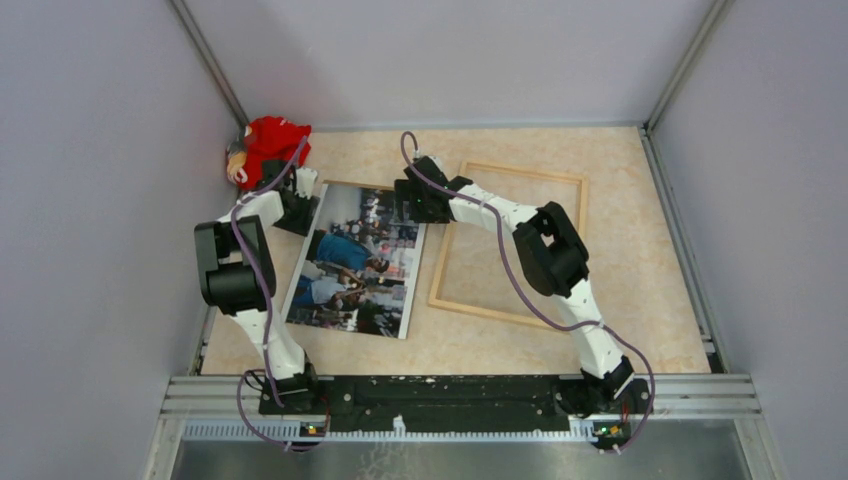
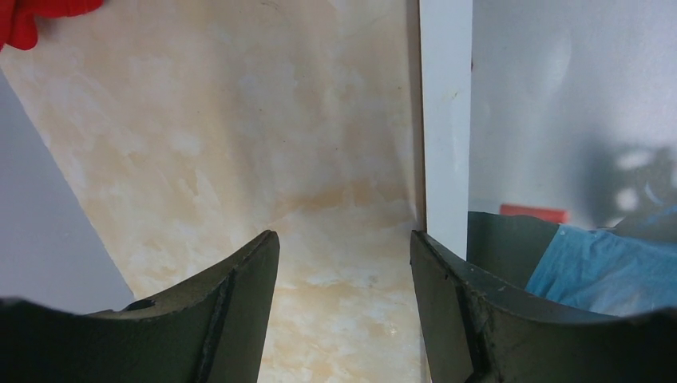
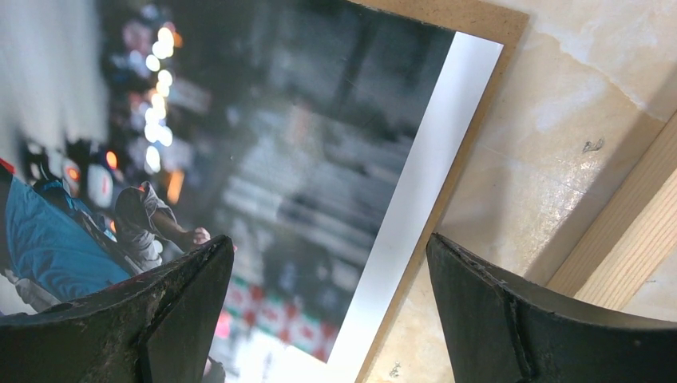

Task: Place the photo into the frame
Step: Pick up the photo at the center of the board, then turn over the photo from the photo frame.

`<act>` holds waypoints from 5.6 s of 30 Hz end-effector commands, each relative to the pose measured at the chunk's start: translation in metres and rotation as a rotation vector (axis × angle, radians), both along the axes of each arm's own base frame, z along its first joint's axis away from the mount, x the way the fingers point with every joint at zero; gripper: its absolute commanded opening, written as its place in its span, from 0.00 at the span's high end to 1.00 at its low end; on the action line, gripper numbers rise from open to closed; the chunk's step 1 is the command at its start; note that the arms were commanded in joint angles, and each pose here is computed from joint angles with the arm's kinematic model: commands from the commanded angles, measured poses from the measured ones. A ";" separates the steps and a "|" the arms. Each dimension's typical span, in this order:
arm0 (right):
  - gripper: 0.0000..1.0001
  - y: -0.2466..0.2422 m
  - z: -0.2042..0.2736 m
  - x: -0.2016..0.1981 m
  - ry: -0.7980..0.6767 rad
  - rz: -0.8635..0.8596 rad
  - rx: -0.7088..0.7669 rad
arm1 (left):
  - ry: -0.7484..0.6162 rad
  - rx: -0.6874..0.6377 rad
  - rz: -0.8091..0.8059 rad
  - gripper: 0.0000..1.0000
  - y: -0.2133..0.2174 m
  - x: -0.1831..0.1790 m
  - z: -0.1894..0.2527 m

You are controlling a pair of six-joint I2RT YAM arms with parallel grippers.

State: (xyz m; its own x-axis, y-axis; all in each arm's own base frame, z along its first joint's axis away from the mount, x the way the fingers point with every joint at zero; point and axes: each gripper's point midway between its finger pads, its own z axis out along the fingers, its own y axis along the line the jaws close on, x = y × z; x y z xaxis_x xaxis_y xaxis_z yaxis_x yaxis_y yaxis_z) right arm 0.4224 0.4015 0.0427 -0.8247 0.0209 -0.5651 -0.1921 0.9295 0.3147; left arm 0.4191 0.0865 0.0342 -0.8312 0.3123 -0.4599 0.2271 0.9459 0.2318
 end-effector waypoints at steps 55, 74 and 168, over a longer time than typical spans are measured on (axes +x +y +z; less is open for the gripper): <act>0.51 0.023 0.102 -0.020 -0.077 0.149 0.771 | 0.040 -0.005 -0.060 0.34 -0.026 -0.015 -0.020; 0.52 0.020 0.044 -0.010 0.015 0.114 0.578 | 0.038 -0.006 -0.058 0.34 -0.026 -0.015 -0.018; 1.00 -0.166 0.157 -0.029 0.095 -0.581 0.417 | -0.034 -0.085 -0.049 0.08 -0.029 0.001 0.027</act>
State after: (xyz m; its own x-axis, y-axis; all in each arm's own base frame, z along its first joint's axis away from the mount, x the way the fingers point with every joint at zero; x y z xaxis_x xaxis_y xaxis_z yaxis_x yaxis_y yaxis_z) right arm 0.3807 0.2388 0.1788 -0.6997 0.5915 -0.4008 0.2220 0.7132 0.6649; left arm 0.4148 0.0536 0.0455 -0.8252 0.3076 -0.4737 0.2793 0.9512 0.1311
